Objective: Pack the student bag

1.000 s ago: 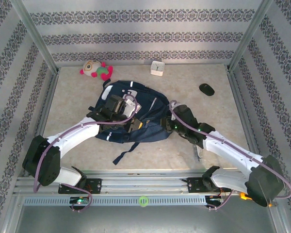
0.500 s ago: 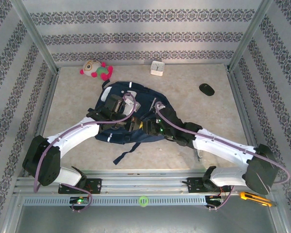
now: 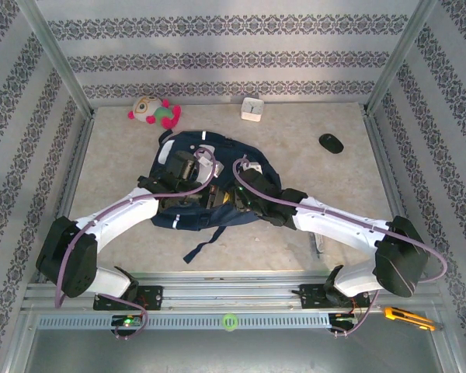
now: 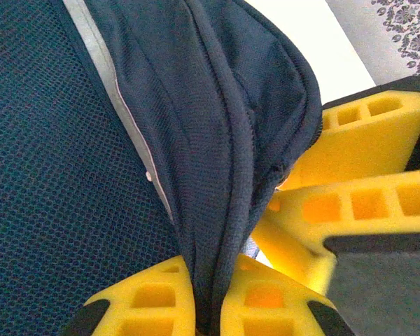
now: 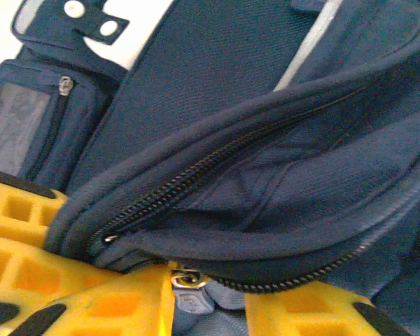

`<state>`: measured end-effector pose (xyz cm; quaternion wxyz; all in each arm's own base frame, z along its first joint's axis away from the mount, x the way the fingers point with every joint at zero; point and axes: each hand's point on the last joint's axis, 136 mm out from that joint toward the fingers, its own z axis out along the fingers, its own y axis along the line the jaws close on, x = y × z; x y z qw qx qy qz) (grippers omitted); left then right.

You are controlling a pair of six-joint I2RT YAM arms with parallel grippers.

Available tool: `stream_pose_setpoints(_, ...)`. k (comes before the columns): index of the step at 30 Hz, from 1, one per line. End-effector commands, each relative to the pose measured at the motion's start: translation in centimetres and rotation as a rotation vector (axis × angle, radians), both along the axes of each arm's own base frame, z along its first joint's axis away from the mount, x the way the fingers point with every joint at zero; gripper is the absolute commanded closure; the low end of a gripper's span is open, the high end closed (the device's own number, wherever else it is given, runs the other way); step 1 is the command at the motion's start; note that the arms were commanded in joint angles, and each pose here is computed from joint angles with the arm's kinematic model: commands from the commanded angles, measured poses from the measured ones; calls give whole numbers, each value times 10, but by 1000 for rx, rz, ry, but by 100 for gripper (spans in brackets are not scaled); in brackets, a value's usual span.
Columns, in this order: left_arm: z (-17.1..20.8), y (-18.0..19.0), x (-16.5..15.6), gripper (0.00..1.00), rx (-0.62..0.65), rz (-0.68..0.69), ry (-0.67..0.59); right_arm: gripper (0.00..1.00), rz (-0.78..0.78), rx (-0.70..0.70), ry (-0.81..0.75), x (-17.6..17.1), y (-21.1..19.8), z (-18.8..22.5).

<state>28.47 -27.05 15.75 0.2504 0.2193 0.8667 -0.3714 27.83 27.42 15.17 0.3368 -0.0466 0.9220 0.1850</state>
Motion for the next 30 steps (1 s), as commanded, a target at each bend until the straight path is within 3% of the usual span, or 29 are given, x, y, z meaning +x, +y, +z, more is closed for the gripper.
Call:
stream_pose_setpoints(1,14,-5,-13,100,-68,-37,30,74,-111,-109,-59,14,-30,1)
stream_pose_setpoints(8,14,-7,-11,100,-73,-41,32,74,-77,-30,-42,14,-19,1)
stream_pose_setpoints(12,15,-7,-11,100,-73,-40,33,81,-99,-111,-36,15,-28,-3)
stream_pose_setpoints(15,15,-7,-12,100,-69,-44,29,77,-125,-157,-39,14,-41,-3)
stream_pose_setpoints(26,14,-6,-10,100,-56,-44,27,75,-126,-139,-24,12,-43,-7)
stream_pose_setpoints(30,13,-4,-9,100,-45,-41,19,79,-76,-100,-37,6,-36,1)
